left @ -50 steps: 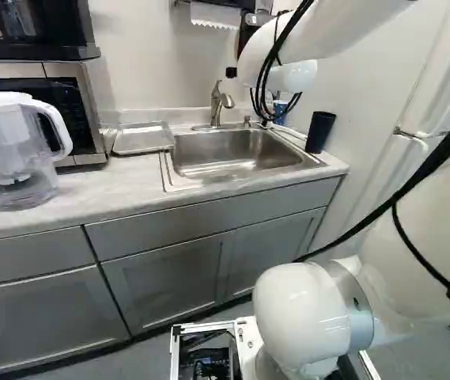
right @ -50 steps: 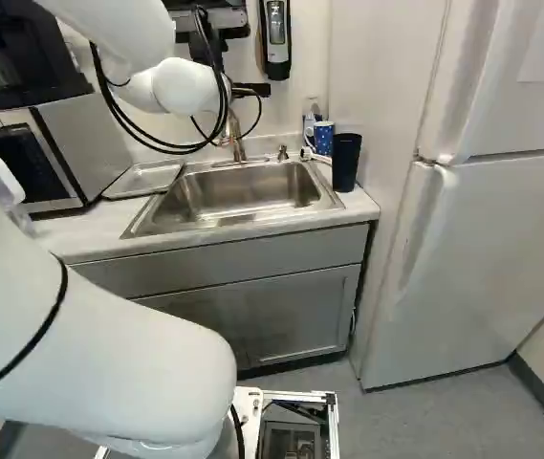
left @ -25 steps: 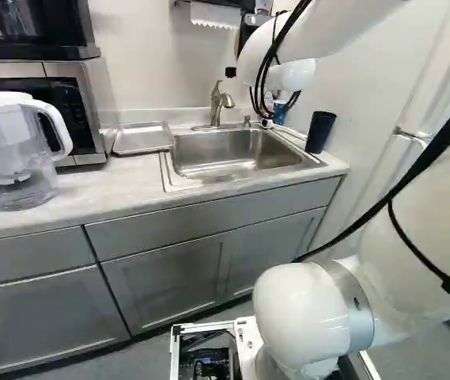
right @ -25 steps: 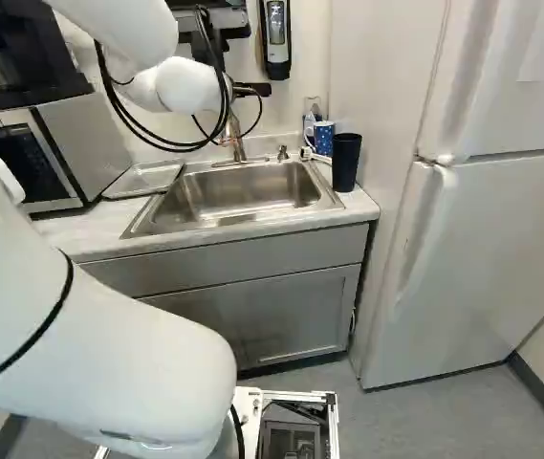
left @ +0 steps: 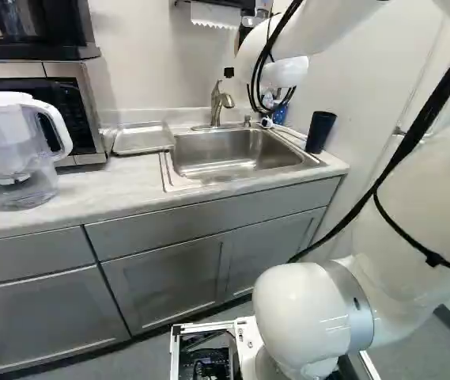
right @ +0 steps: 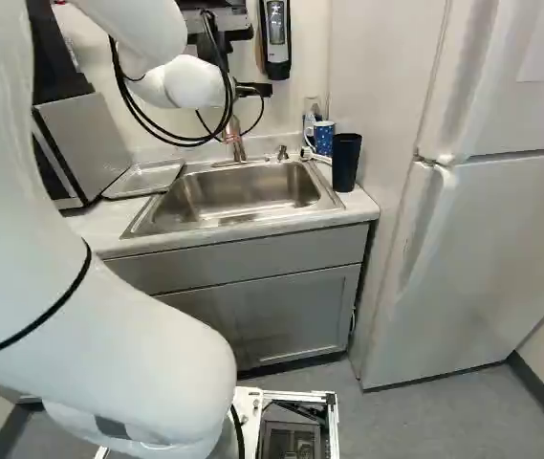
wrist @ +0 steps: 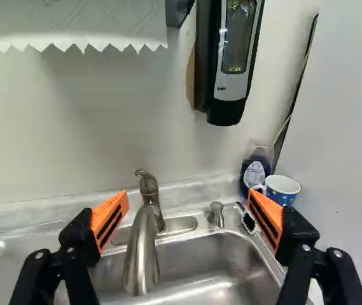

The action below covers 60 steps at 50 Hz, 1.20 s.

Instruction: Rinse the cup and place it in the tray

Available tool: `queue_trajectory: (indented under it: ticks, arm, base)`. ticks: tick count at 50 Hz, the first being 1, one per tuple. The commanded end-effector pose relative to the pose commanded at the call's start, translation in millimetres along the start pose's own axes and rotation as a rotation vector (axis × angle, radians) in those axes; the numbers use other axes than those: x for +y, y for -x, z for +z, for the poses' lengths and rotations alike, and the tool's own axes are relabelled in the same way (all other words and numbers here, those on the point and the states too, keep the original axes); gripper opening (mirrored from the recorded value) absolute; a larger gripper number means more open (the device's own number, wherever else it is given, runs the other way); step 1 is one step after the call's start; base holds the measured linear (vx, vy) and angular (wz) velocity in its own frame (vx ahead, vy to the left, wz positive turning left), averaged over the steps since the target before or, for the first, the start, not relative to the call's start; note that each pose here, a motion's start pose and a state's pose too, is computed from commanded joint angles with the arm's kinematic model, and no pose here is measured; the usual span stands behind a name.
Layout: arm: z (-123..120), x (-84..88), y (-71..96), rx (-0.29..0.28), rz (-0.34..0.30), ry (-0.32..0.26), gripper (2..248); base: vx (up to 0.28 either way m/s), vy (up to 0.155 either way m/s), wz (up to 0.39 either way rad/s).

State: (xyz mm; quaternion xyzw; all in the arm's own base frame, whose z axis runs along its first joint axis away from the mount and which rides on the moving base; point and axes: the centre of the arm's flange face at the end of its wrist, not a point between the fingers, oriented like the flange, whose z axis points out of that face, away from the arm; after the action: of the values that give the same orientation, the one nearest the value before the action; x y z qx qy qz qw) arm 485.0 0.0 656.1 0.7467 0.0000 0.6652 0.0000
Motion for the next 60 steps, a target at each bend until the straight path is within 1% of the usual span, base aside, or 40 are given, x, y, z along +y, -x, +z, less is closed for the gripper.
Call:
queue_trajectory:
  ticks: [9,44,60]
  arm:
    - [11.9,0.0,-0.7,-0.013,0.000,0.000,247]
    - [53.3,0.0,2.7,-0.112,0.000,0.000,247]
    - [72.9,0.0,3.5,-0.143,0.000,0.000,247]
  base:
    - [0.000,0.000,0.000]
    - [0.000,0.000,0.000]
    - [0.000,0.000,0.000]
